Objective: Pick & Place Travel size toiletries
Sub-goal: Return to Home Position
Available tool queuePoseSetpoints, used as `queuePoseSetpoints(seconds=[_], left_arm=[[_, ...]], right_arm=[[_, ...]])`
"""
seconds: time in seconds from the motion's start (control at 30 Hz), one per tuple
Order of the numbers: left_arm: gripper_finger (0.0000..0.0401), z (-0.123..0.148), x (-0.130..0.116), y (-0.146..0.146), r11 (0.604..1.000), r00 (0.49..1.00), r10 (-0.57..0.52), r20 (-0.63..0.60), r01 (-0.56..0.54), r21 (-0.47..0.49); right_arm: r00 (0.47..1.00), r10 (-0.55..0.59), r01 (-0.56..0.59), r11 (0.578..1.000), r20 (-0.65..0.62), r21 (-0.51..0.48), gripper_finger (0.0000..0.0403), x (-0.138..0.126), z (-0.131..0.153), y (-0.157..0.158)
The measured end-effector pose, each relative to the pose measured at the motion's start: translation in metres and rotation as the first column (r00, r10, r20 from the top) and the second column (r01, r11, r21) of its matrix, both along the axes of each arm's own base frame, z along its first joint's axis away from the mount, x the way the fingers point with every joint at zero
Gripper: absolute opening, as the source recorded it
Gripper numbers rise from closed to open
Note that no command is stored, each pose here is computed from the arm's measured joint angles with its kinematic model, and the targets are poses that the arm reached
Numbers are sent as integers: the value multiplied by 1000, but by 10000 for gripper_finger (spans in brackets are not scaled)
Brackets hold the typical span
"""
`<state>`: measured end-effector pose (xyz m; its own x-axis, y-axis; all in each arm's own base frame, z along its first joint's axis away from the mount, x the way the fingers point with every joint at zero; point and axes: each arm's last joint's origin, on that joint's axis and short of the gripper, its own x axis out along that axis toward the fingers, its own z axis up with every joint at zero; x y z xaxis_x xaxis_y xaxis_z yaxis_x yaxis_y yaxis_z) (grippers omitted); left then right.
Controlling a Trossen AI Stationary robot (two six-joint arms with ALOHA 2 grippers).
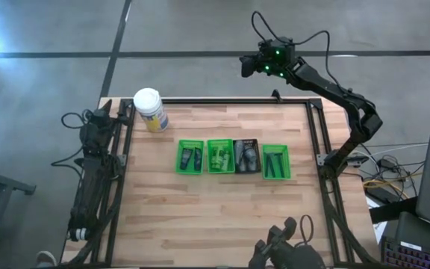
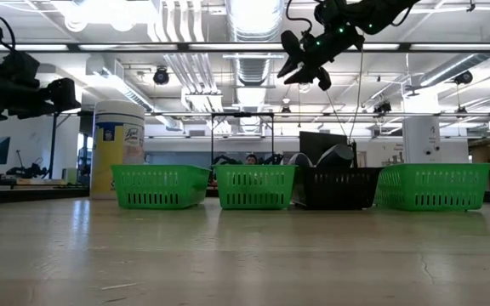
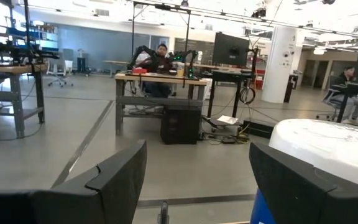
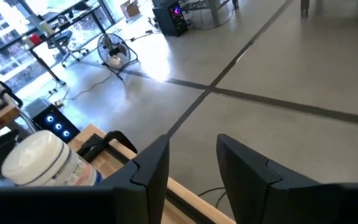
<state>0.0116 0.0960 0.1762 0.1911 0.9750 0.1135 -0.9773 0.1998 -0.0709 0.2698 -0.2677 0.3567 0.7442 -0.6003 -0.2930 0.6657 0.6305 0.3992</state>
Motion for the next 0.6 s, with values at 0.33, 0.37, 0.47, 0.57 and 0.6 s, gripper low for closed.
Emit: queuePoseSetpoints(seconds=[0.33, 0.37, 0.47, 0.57, 0.6], left_arm=[[289, 0, 0, 0, 1000, 1000, 0, 0, 0, 1], [289, 0, 0, 0, 1000, 1000, 0, 0, 0, 1], [289, 0, 0, 0, 1000, 1000, 0, 0, 0, 1], [289, 0, 0, 0, 1000, 1000, 0, 0, 0, 1], [289, 0, 0, 0, 1000, 1000, 0, 0, 0, 1]], right_arm=[[1000, 1, -1, 1000, -1, -2, 160, 0, 0, 0], [1000, 3, -3, 1000, -5, -7, 162, 0, 0, 0], [1000, 1, -1, 1000, -2, -3, 169, 0, 0, 0], [1000, 20, -20, 999, -18, -28, 177, -1, 1, 1], [999, 28, -29, 999, -19, -18, 179, -7, 3, 3]])
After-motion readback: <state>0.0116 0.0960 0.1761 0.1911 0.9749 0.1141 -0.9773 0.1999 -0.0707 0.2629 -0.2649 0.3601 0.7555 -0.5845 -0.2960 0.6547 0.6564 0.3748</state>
